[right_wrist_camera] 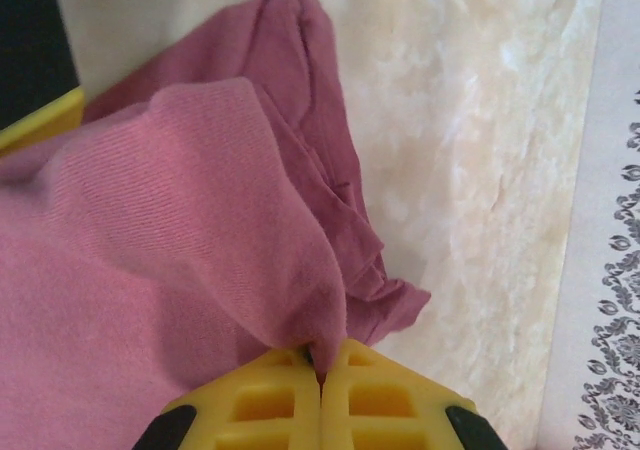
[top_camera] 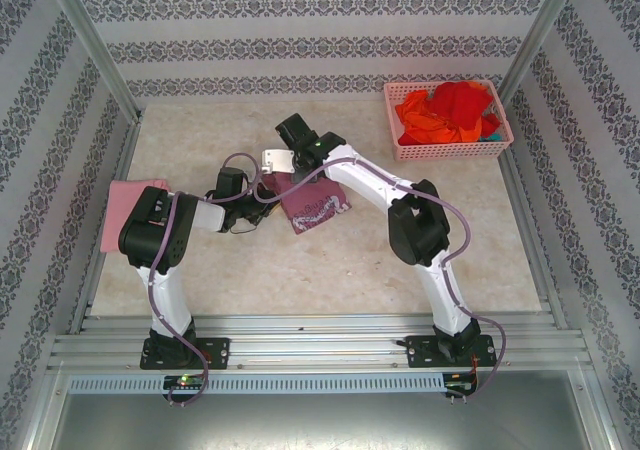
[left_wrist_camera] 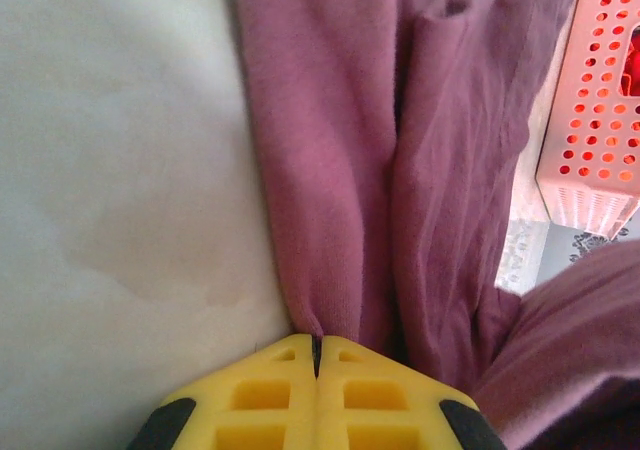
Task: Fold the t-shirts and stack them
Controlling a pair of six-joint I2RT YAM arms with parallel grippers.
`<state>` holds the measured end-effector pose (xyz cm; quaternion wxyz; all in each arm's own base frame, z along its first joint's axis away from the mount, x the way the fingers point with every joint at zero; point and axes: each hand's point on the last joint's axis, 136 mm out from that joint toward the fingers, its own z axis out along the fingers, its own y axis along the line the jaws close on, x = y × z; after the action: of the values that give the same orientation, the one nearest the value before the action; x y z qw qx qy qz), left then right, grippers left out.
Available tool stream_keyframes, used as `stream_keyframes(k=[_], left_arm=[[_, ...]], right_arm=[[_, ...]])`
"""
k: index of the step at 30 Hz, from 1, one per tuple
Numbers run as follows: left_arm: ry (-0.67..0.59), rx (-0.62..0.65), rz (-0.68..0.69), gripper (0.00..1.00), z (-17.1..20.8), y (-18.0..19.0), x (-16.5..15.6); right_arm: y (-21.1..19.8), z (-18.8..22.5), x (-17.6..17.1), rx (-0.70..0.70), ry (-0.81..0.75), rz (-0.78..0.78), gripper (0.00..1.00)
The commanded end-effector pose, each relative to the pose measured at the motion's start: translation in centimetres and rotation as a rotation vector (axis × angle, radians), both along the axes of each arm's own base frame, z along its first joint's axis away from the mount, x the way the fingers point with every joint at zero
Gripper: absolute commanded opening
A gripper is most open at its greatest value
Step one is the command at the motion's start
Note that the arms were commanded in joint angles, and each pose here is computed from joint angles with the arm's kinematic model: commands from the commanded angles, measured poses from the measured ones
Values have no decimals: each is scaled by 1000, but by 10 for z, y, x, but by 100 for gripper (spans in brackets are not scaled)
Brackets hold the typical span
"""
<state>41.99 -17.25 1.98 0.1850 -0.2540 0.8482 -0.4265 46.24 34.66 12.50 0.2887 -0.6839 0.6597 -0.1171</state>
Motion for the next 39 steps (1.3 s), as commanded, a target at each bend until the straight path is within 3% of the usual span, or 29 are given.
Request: stream_keyframes(k=[1,26,27,29,31,36,39], left_arm=[[229,149,35,0,-79,24,-40],[244,135,51,0,-85,32,-43],[245,134,53,0,-85,33,-44],[244,136,58,0,-84,33,-45],[243,136,64,0,-83,35,-46],[233,135,77,0,-78,37,-49],[219,139,90,3,-73,40,-53]], right_arm=[[7,13,20,59,-60,-29,0],[48,-15,30,196,-10,38,1],[49,-15,31,201,-10,36,7],[51,-11,31,223,-9,29,32],[51,0,31,267,-17,16,45],[41,41,31,441,-55,-57,62],[23,58,35,577,-55,-176,64]])
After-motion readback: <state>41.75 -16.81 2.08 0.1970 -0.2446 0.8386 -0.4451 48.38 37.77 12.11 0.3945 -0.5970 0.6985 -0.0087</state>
